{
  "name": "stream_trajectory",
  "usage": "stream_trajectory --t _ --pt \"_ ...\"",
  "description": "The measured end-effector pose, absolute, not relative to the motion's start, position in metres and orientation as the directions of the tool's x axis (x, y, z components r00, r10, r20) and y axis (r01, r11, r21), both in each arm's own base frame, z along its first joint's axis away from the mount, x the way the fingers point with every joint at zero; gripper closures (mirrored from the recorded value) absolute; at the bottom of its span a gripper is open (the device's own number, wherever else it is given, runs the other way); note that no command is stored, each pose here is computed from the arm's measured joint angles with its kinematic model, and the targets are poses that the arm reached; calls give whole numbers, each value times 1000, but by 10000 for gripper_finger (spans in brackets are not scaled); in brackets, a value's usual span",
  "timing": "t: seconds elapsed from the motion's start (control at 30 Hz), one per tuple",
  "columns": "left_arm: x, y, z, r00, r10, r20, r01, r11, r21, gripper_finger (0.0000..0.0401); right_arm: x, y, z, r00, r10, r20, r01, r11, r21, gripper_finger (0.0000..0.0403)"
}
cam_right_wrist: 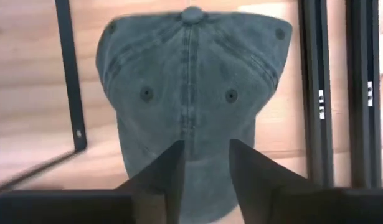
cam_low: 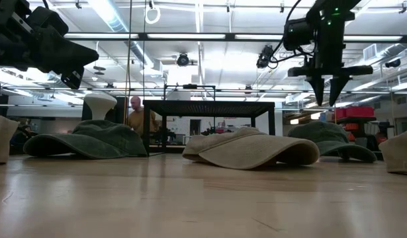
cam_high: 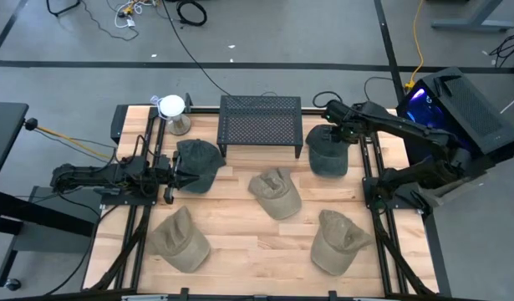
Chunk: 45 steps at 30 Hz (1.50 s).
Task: Pick & Place hat
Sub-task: Put the green cap on the shelf
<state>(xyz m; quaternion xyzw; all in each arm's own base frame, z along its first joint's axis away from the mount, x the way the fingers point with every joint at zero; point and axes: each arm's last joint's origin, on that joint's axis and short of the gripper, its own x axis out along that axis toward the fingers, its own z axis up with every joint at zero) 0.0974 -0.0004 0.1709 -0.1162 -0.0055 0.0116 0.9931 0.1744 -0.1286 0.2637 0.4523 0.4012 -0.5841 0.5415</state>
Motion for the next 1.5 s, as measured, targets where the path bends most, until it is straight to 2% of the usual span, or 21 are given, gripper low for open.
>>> stream_trajectory --t 0.1,0.33,0.63,1.1,1.5 --pt "97 0 171 1000 24 9 -21 973 -231 362 180 -133 259 -4 -278 -961 993 -116 29 246" --pt "97 0 171 1000 24 9 -21 973 -231 362 192 -143 245 -37 -291 -956 995 -103 -7 196" --pt "97 0 171 1000 24 8 -21 973 -231 362 198 -153 230 -128 -319 -939 990 -104 -99 174" --pt "97 0 171 1000 24 9 -21 973 -231 362 206 -167 209 -186 -309 -933 983 -64 -174 207" --pt "97 0 171 1000 24 9 -22 973 -231 362 206 -167 209 -179 -301 -937 984 -65 -167 283"
